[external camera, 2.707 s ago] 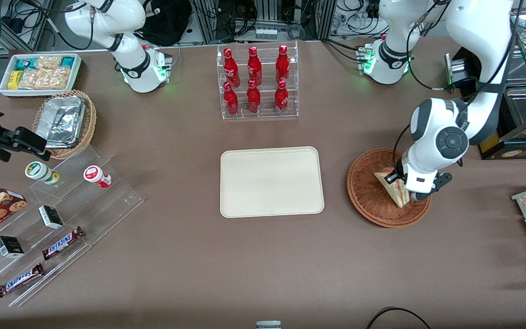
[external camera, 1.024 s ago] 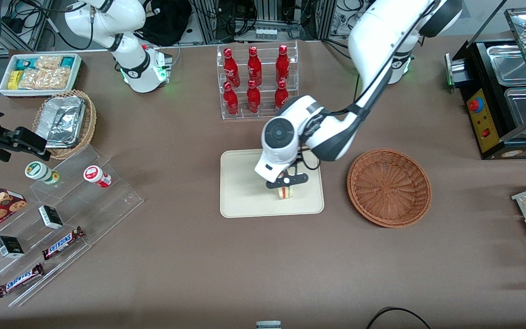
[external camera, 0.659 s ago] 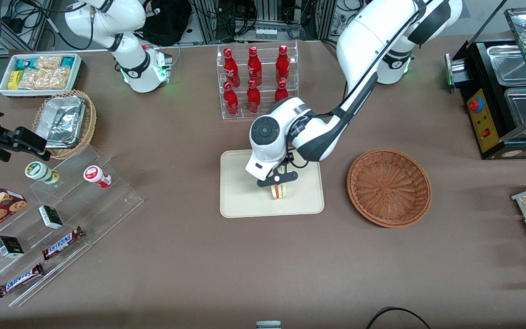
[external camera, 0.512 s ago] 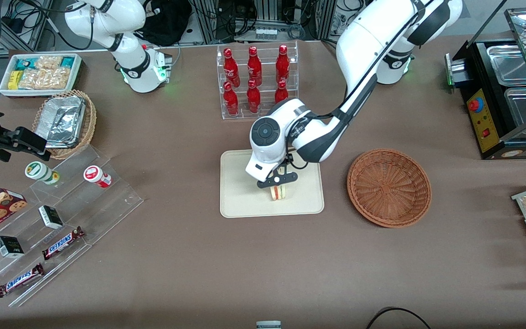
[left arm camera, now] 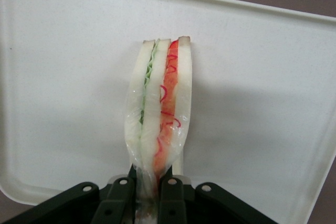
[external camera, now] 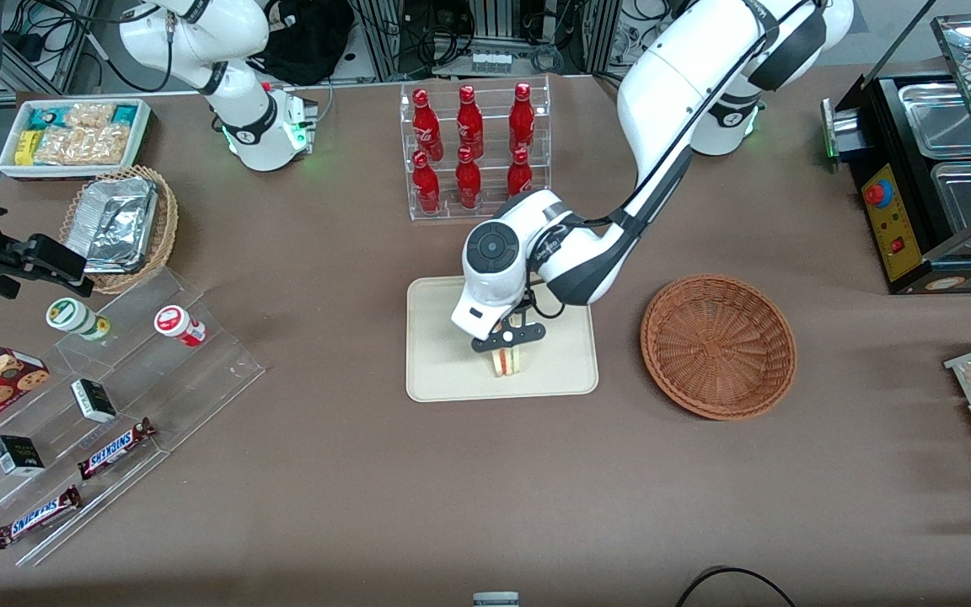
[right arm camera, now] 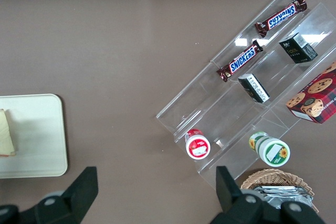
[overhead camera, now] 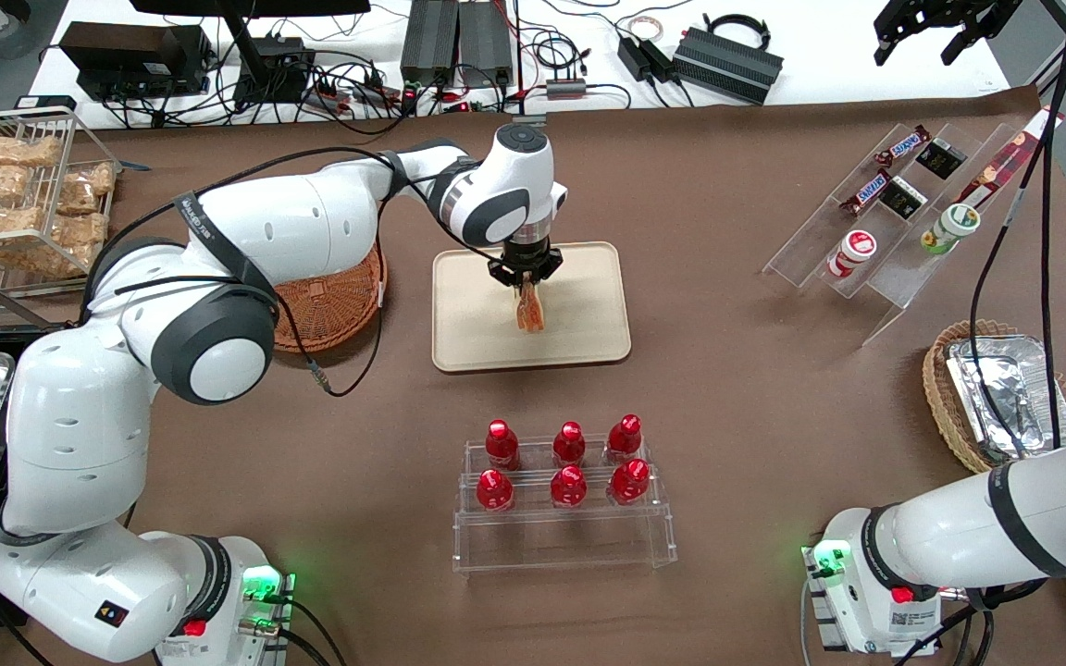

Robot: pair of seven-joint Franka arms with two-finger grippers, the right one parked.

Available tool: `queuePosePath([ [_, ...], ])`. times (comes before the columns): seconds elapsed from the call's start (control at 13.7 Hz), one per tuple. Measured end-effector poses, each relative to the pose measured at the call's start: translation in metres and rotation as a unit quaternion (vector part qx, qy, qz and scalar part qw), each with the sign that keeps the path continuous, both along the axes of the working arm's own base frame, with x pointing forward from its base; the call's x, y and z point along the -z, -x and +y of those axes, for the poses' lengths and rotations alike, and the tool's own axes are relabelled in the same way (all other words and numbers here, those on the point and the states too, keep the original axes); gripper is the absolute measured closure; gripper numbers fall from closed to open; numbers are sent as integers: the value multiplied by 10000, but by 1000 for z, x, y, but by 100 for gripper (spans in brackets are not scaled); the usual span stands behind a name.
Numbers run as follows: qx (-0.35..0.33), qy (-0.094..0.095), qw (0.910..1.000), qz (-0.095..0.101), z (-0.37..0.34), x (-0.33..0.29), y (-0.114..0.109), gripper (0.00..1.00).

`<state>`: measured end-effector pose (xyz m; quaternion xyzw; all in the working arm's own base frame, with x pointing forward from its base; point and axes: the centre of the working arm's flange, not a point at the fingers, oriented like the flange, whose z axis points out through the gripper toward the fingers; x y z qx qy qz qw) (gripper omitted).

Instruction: Place sandwich from basket to tray

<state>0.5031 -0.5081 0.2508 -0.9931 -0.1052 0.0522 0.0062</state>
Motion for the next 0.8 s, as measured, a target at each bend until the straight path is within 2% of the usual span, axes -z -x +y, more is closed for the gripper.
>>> queuePosePath([
  [0.15, -29, 35, 10000, 10, 0, -1, -1, 67],
  [0.44, -43, 135, 9998, -140, -3, -27, -6, 26],
  [0.59, -56, 62, 9998, -202, 3, -61, -8, 5],
  [0.66, -85, -6, 9997, -220, 10, -80, -10, 0],
  [0.8, -124, -128, 9996, -224, 27, -109, -16, 0],
])
